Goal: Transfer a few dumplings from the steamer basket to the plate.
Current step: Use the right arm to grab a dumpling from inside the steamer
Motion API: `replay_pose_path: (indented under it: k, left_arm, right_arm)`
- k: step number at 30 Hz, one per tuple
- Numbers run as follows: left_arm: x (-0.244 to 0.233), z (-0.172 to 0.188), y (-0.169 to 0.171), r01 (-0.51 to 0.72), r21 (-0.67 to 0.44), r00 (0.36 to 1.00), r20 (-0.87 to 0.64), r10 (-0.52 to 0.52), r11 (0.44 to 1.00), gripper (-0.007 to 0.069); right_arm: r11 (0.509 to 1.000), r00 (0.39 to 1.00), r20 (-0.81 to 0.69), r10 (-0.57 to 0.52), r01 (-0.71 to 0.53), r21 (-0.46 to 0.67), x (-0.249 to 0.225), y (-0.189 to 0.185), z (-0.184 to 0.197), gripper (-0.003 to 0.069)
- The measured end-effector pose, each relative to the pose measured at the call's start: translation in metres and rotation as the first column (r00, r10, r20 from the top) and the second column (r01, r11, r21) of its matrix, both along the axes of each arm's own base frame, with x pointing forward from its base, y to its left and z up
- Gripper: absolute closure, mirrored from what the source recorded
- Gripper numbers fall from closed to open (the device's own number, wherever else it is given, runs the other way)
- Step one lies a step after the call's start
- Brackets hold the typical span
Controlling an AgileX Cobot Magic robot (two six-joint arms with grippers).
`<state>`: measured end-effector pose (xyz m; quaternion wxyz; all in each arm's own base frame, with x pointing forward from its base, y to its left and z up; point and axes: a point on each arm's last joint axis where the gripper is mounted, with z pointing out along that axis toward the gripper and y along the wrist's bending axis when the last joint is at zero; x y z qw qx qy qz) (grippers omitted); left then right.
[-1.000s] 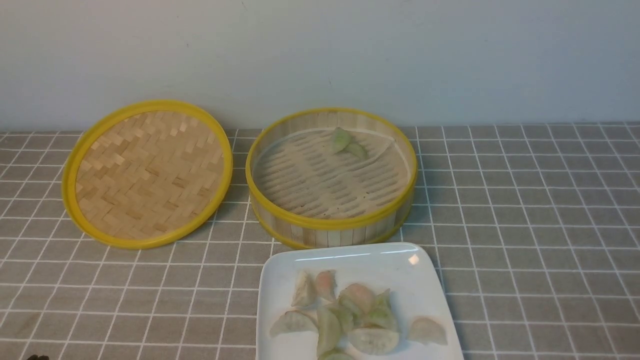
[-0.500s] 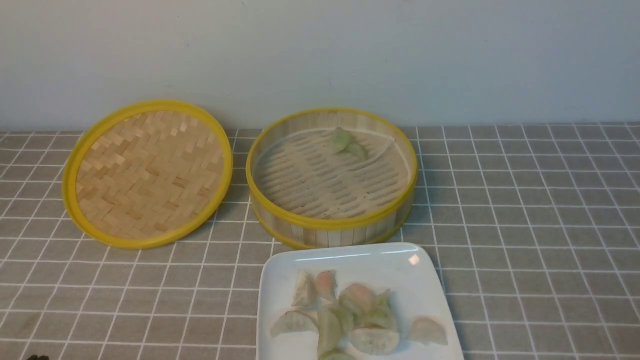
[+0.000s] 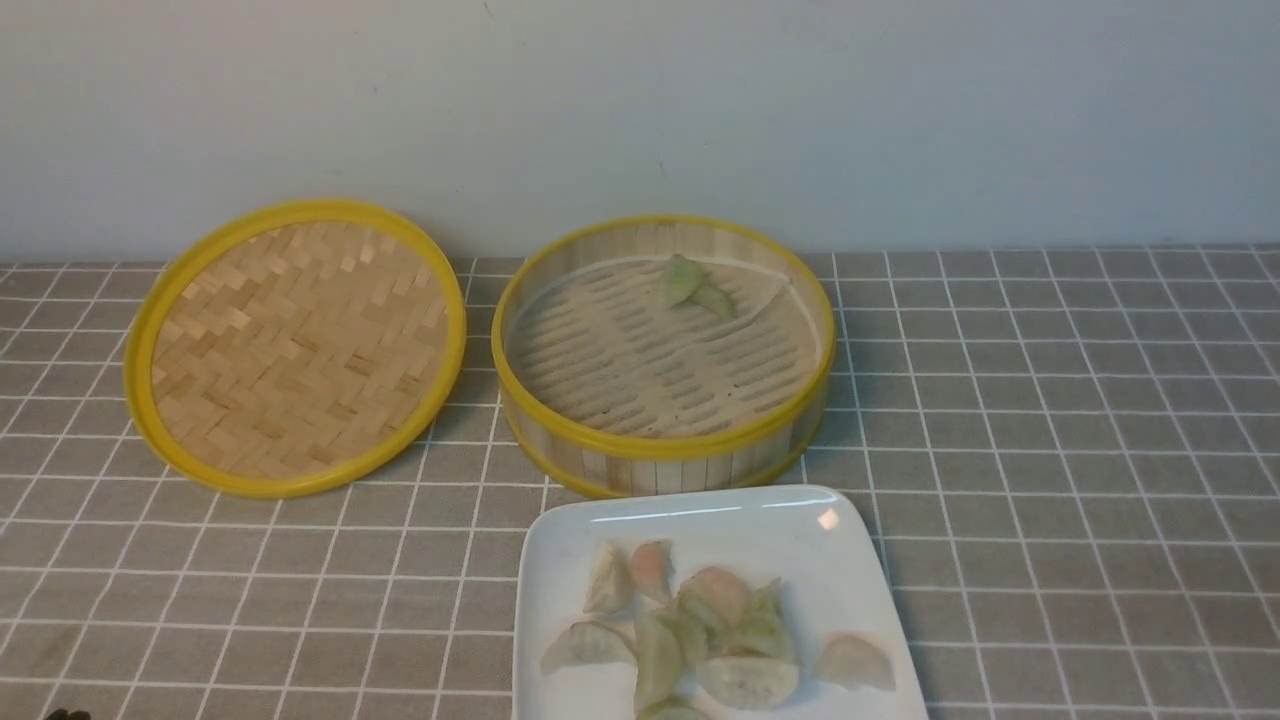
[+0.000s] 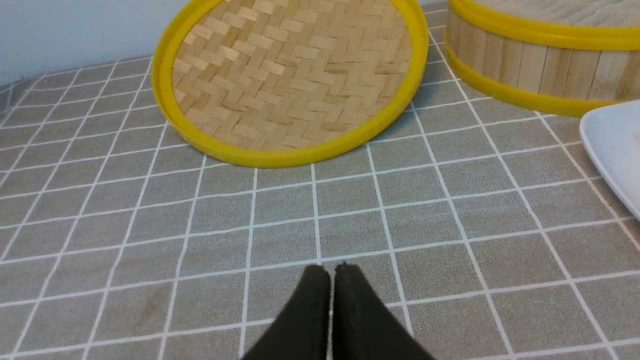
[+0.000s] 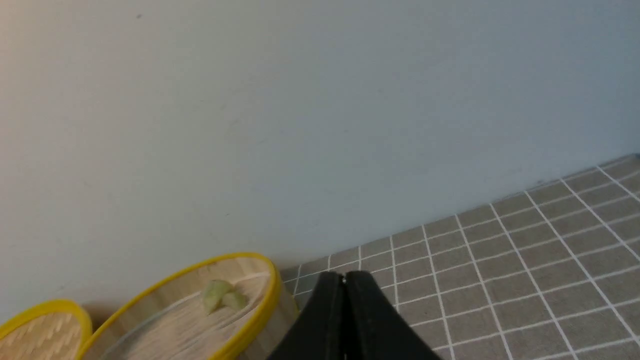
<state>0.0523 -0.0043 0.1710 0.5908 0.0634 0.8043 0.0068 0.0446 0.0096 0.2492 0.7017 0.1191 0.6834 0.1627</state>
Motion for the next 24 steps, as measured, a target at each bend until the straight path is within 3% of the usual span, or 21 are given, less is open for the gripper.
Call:
replay_pose_path:
  k: [4,7,8,10,12,13,16,17,18,21,24]
  left_arm:
    - [0.0,0.001,0.0,0.003,-0.001,1.0,0.013,-0.003,1.0,0.063]
    - [0.002,0.009,-0.003,-0.003,-0.186,0.996,0.086,0.019,0.982,0.063]
    - [0.003,0.013,-0.005,-0.005,-0.324,0.993,0.11,0.043,0.946,0.063]
    - [0.003,0.017,-0.006,-0.005,-0.475,0.988,0.131,0.076,0.88,0.063]
    - [0.004,0.022,-0.005,0.0,-0.622,0.982,0.147,0.117,0.783,0.063]
    - [0.004,0.023,-0.005,0.001,-0.633,0.982,0.149,0.121,0.774,0.063]
    - [0.004,0.031,-0.001,0.014,-0.796,0.963,0.174,0.206,0.605,0.063]
    - [0.004,0.032,0.0,0.015,-0.802,0.961,0.178,0.214,0.597,0.063]
    - [0.004,0.034,0.002,0.02,-0.844,0.953,0.178,0.245,0.536,0.063]
    - [0.004,0.035,0.003,0.022,-0.859,0.948,0.18,0.262,0.512,0.063]
    - [0.004,0.036,0.005,0.025,-0.869,0.939,0.19,0.288,0.494,0.063]
  right_arm:
    - [0.992,0.993,-0.097,0.067,-0.077,-0.096,-0.002,0.006,0.021,0.0671]
    - [0.974,0.971,-0.217,0.098,-0.139,-0.181,0.006,0.008,0.052,0.0671]
    - [0.967,0.969,-0.229,0.089,-0.139,-0.215,0.01,0.007,0.067,0.067]
    - [0.96,0.966,-0.247,0.073,-0.135,-0.245,0.018,0.005,0.089,0.0669]
    - [0.957,0.945,-0.32,0.062,-0.147,-0.249,0.033,0.002,0.115,0.0669]
    - [0.957,0.942,-0.331,0.06,-0.149,-0.248,0.037,0.002,0.12,0.0669]
    - [0.939,0.824,-0.562,0.068,-0.243,-0.243,0.074,-0.001,0.138,0.0669]
    - [0.938,0.817,-0.573,0.067,-0.248,-0.244,0.074,-0.001,0.137,0.0669]
    - [0.928,0.728,-0.683,0.061,-0.294,-0.23,0.098,-0.004,0.141,0.0669]
    - [0.92,0.644,-0.763,0.056,-0.33,-0.21,0.124,-0.007,0.142,0.0669]
    - [0.92,0.61,-0.789,0.07,-0.346,-0.185,0.145,-0.007,0.145,0.0669]
